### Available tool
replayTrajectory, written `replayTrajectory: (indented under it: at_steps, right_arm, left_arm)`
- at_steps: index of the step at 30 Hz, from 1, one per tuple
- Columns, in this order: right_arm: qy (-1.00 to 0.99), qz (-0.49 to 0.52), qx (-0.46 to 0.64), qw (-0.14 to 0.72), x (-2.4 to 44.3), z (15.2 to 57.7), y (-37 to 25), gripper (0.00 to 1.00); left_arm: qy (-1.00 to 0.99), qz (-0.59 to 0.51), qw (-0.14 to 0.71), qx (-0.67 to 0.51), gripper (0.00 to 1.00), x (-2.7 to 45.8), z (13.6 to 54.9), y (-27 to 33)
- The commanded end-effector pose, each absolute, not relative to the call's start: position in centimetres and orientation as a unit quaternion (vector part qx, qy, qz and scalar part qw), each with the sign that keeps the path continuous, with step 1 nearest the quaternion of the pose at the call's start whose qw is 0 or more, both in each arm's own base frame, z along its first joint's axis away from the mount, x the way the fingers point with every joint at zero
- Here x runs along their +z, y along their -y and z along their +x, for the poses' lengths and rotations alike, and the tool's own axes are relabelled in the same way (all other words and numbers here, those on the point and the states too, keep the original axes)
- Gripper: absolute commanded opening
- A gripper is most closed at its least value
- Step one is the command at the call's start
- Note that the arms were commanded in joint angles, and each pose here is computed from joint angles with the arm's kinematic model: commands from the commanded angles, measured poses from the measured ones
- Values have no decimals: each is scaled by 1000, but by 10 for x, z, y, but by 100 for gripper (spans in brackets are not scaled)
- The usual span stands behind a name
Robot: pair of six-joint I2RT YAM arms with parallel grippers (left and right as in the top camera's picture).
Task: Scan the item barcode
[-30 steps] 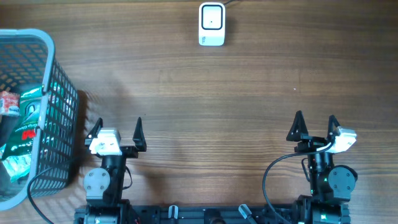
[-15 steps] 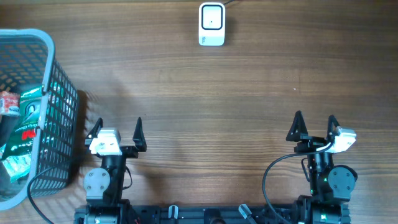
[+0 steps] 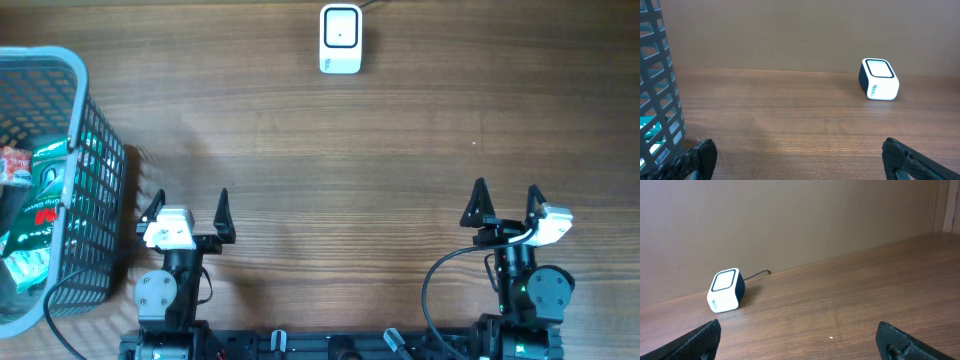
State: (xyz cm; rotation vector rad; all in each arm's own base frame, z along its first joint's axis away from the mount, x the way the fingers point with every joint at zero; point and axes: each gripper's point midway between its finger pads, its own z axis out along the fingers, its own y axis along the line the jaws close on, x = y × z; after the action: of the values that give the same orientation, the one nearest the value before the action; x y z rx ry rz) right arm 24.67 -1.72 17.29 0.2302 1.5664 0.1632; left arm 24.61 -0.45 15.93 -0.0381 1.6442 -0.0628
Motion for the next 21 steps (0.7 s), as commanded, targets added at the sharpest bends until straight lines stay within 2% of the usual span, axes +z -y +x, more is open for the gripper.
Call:
replayTrajectory:
  at_steps: [1, 21]
  right_arm:
    - [-709, 113, 75, 692, 168, 248, 18, 100]
    - [-710, 113, 75, 691, 167, 248, 18, 100]
  left_arm:
    - [-733, -10, 680, -22, 100, 157, 246, 4]
    - [-733, -12, 680, -26, 100, 157, 246, 5]
